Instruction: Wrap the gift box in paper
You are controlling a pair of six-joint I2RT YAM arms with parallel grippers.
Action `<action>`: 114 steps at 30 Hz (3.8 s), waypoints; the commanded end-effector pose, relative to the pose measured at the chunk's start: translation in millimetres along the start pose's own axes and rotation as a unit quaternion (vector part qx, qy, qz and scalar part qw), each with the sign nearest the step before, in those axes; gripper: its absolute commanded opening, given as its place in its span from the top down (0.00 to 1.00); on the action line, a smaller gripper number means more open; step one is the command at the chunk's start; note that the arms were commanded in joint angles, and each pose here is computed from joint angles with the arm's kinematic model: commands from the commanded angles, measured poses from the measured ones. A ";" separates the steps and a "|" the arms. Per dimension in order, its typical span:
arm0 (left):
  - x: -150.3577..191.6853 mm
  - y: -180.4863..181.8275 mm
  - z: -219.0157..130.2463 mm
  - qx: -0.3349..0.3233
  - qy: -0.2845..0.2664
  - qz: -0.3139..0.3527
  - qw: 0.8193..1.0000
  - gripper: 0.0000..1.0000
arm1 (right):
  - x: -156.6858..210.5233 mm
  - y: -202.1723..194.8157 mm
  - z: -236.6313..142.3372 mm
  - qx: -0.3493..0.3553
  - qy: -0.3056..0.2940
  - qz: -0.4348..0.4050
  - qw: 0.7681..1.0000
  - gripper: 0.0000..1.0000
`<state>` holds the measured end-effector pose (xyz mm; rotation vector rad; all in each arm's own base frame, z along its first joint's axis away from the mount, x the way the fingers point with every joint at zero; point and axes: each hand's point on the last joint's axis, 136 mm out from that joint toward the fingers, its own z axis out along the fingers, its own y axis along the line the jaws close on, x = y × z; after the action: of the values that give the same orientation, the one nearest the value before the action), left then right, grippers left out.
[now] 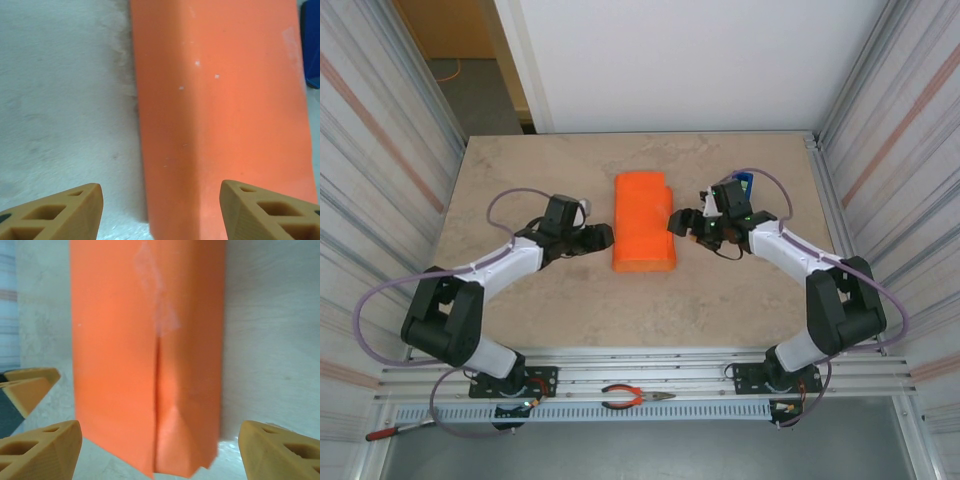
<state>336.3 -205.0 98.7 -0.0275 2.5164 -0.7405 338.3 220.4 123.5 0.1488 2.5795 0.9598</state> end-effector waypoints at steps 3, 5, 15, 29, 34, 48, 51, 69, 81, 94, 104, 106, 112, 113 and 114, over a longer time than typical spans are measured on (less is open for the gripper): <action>3.8 -17.8 12.3 0.015 0.003 0.040 0.999 0.36 | 7.7 1.1 21.5 0.015 0.020 -0.010 1.000 0.18; 9.1 -17.3 17.3 0.013 0.004 0.045 0.999 0.36 | 14.9 -1.3 30.6 0.019 0.032 -0.011 0.999 0.17; 28.0 -3.1 44.2 -0.056 0.003 0.070 0.996 0.36 | 26.2 -31.2 58.0 0.060 0.048 -0.005 0.997 0.20; 20.0 7.7 60.0 -0.123 -0.043 0.081 0.988 0.37 | 24.8 -38.1 69.1 0.098 0.028 -0.005 0.995 0.28; 22.3 8.9 60.9 -0.125 -0.045 0.080 0.988 0.37 | 20.9 -53.7 82.5 0.134 0.008 -0.004 0.991 0.42; 19.1 8.5 66.3 -0.169 -0.070 0.086 0.979 0.47 | 20.0 -37.7 68.9 0.113 0.010 -0.015 0.993 0.44; 19.7 9.1 66.5 -0.185 -0.071 0.091 0.976 0.49 | 20.3 -33.7 61.8 0.108 0.007 -0.017 0.994 0.44; 25.6 13.0 69.1 -0.196 -0.063 0.096 0.974 0.51 | 29.7 -50.1 51.1 0.108 0.005 -0.006 0.994 0.47; 24.4 7.7 69.5 -0.191 -0.064 0.096 0.975 0.51 | 23.7 -50.3 71.4 0.104 0.024 -0.007 0.994 0.82; 22.2 -3.0 67.1 -0.180 -0.069 0.095 0.977 0.51 | 31.5 -48.7 43.2 0.107 0.007 -0.001 0.994 0.50; 23.8 -0.9 68.1 -0.184 -0.065 0.098 0.976 0.52 | 20.8 -28.6 42.8 0.085 -0.003 -0.010 0.996 0.32; 24.3 -0.8 68.1 -0.182 -0.064 0.096 0.976 0.52 | 17.7 -28.3 52.5 0.090 -0.001 -0.012 0.996 0.31; 18.2 -14.3 56.5 -0.155 -0.068 0.101 0.980 0.49 | 9.9 -42.0 76.5 0.113 0.002 -0.008 0.994 0.40; 17.0 -17.4 53.7 -0.142 -0.066 0.099 0.983 0.48 | 8.9 -44.5 78.4 0.115 0.003 -0.008 0.993 0.41; 16.2 -19.8 51.3 -0.129 -0.064 0.095 0.985 0.47 | 8.6 -46.4 79.4 0.117 0.005 -0.007 0.993 0.43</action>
<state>342.7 -245.5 37.4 0.0741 2.4692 -0.2319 353.5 237.5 38.4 0.1754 2.6963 0.6855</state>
